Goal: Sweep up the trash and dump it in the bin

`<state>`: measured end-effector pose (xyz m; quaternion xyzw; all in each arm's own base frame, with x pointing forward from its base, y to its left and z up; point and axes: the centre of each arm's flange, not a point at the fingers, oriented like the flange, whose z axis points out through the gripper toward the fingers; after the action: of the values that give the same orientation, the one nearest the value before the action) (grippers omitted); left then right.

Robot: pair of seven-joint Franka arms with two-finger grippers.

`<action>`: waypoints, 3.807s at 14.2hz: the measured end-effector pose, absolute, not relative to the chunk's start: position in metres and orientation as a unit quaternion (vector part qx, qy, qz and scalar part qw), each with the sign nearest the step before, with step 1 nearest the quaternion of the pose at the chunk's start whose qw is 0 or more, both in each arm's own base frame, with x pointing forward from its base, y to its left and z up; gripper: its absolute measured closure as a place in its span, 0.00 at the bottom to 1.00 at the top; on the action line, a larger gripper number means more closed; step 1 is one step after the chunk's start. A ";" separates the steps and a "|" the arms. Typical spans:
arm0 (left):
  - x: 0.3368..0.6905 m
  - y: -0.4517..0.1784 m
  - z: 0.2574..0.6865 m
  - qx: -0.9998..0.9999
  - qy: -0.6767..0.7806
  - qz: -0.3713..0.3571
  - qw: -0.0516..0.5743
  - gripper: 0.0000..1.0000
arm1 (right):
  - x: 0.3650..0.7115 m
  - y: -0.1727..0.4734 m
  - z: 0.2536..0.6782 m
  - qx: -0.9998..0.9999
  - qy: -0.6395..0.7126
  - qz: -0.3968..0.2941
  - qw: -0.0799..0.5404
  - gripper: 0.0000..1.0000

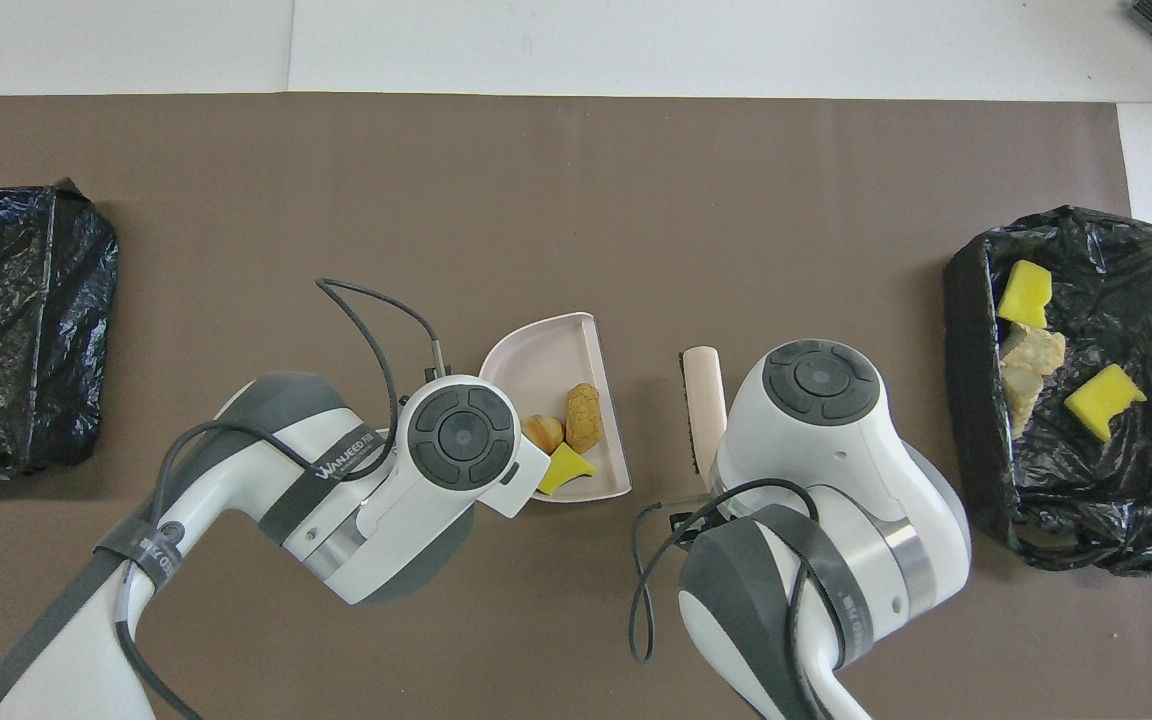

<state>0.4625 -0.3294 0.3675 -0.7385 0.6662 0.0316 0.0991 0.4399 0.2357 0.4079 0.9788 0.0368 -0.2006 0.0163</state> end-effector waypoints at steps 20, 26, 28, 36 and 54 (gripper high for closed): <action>0.531 0.211 0.504 -0.776 0.627 -0.056 0.050 0.68 | 0.340 0.402 0.346 0.977 -0.014 -0.213 -0.021 0.74; 0.570 0.297 0.538 -0.727 0.676 -0.007 0.122 0.68 | 0.336 0.400 0.337 0.976 0.005 -0.219 -0.018 0.74; 0.583 0.314 0.545 -0.704 0.685 0.022 0.183 0.68 | 0.337 0.399 0.333 0.975 0.003 -0.221 -0.017 0.74; 0.599 0.320 0.531 -0.606 0.730 0.186 0.255 0.68 | 0.346 0.393 0.327 0.976 0.017 -0.217 -0.027 0.55; 0.602 0.199 0.572 -0.704 0.624 0.263 0.213 0.68 | 0.546 0.201 0.416 0.999 -0.025 -0.038 0.001 0.00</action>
<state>0.6025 0.1994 0.5719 -0.7043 0.6239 0.2627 0.2135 0.5456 0.2008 0.4165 0.9989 -0.0253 -0.0382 0.0005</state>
